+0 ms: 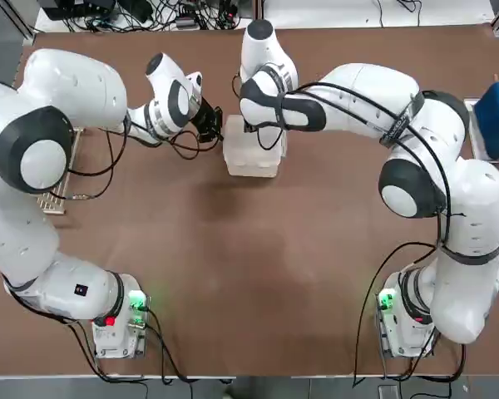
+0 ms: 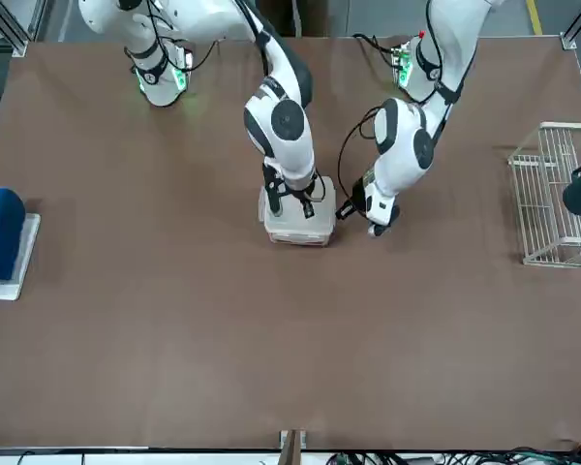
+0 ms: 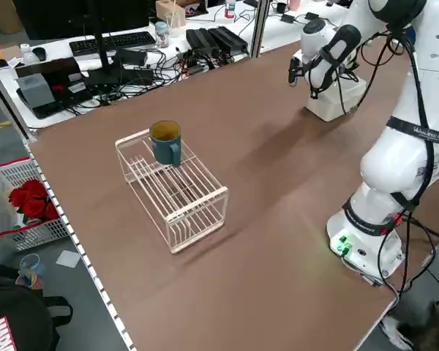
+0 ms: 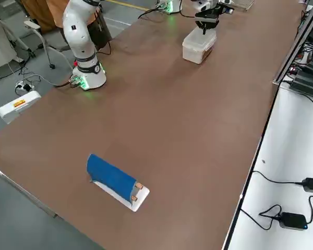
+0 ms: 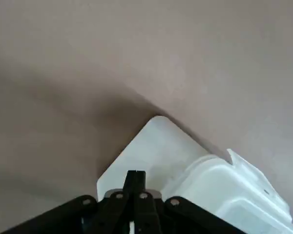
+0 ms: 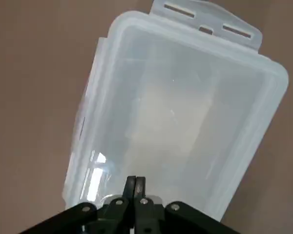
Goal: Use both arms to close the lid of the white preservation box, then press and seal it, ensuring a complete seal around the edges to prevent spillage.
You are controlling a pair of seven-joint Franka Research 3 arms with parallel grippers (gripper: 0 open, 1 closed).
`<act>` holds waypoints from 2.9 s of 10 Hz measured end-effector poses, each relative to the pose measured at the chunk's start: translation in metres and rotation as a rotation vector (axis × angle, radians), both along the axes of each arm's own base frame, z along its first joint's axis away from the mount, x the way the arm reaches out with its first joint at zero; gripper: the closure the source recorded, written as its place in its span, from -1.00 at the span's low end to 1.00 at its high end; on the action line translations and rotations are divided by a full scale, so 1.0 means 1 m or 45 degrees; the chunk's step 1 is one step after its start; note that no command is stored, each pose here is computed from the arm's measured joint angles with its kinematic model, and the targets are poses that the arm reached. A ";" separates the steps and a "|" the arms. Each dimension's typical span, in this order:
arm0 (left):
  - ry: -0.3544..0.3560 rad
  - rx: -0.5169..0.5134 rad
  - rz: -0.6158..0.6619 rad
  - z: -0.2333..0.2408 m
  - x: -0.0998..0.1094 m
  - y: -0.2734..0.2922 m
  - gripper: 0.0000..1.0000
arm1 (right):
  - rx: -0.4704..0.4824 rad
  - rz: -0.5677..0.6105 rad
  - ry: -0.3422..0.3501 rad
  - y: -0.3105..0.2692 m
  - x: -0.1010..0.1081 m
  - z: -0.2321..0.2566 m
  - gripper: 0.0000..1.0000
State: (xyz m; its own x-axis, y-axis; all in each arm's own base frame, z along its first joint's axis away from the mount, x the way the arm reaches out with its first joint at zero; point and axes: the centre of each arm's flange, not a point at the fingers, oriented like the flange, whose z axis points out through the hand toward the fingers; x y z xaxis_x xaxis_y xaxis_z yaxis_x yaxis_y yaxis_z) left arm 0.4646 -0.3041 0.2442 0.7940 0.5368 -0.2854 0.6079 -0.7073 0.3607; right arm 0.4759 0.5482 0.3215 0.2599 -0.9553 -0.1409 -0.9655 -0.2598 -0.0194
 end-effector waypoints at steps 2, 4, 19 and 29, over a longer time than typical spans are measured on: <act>0.001 0.001 0.004 0.000 0.000 0.000 0.98 | 0.000 0.000 0.000 0.000 0.000 0.000 0.93; 0.006 -0.004 0.015 0.000 0.000 -0.001 0.98 | -0.001 0.000 0.000 0.000 0.000 0.000 0.93; -0.129 0.006 0.107 0.046 0.026 0.056 0.98 | -0.016 -0.003 0.008 -0.010 0.010 0.003 0.93; -0.225 0.353 -0.061 0.171 0.022 0.021 0.98 | -0.087 0.336 0.196 -0.195 0.039 -0.020 0.94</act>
